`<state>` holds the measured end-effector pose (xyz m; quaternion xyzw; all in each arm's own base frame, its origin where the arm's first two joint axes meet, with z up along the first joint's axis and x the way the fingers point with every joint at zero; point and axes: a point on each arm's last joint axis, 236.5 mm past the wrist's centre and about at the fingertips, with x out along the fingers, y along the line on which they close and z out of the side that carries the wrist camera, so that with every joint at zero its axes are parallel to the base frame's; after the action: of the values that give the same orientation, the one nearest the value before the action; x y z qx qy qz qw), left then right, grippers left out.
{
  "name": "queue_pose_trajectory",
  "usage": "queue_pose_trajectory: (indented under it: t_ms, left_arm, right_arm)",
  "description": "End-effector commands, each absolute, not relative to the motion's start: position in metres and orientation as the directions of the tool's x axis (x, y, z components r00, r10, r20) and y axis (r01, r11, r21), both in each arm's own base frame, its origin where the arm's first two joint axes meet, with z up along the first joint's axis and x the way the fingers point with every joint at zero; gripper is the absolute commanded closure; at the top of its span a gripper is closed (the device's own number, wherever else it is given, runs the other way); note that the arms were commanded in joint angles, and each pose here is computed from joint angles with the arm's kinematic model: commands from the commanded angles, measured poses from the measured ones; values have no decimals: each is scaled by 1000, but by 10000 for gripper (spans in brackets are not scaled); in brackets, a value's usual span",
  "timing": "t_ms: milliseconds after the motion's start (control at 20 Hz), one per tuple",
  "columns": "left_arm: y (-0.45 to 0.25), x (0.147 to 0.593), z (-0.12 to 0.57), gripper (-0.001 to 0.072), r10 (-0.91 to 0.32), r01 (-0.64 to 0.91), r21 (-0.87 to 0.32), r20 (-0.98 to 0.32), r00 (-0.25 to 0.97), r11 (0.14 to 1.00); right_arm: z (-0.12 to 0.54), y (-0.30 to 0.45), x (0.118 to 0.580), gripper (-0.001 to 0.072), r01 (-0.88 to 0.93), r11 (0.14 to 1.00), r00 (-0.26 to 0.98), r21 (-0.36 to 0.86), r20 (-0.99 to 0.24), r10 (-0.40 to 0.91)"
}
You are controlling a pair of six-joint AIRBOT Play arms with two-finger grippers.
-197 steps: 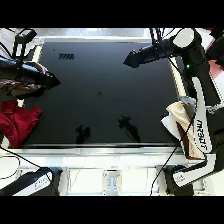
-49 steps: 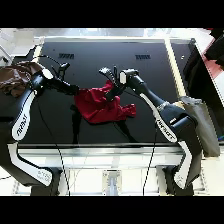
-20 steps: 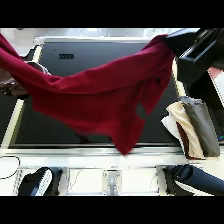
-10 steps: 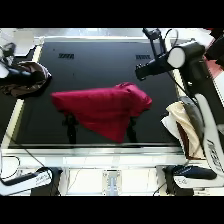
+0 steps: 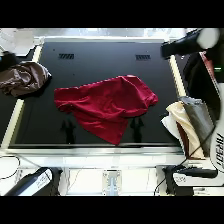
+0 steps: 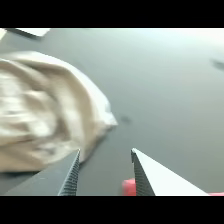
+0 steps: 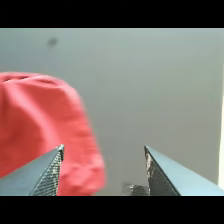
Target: Fold the shirts.
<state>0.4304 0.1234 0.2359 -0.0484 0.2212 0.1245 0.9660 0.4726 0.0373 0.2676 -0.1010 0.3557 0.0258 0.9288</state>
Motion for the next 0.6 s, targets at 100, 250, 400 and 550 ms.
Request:
queue_pose_trajectory:
  t_ms: [100, 250, 400, 550]
  left_arm:
    - [139, 309, 106, 167, 310, -560, -250, -626, 716, 790]
    - [74, 291, 15, 110, 46, -545, -438, -748, 662, 715]
    - [15, 294, -17, 110, -228, -459, -589, -746, 626, 665]
    - [-21, 304, -33, 110, -418, -356, -679, -699, 580, 642]
  right_arm:
    - [288, -20, 418, 161, -15, 985, 701, -170, -704, -111]
    - [285, -12, 417, 161, -54, 985, 695, -162, -715, -80]
    - [285, -6, 417, 160, -87, 983, 697, -160, -715, -55]
    - [284, -7, 417, 160, -88, 983, 694, -161, -718, -55]
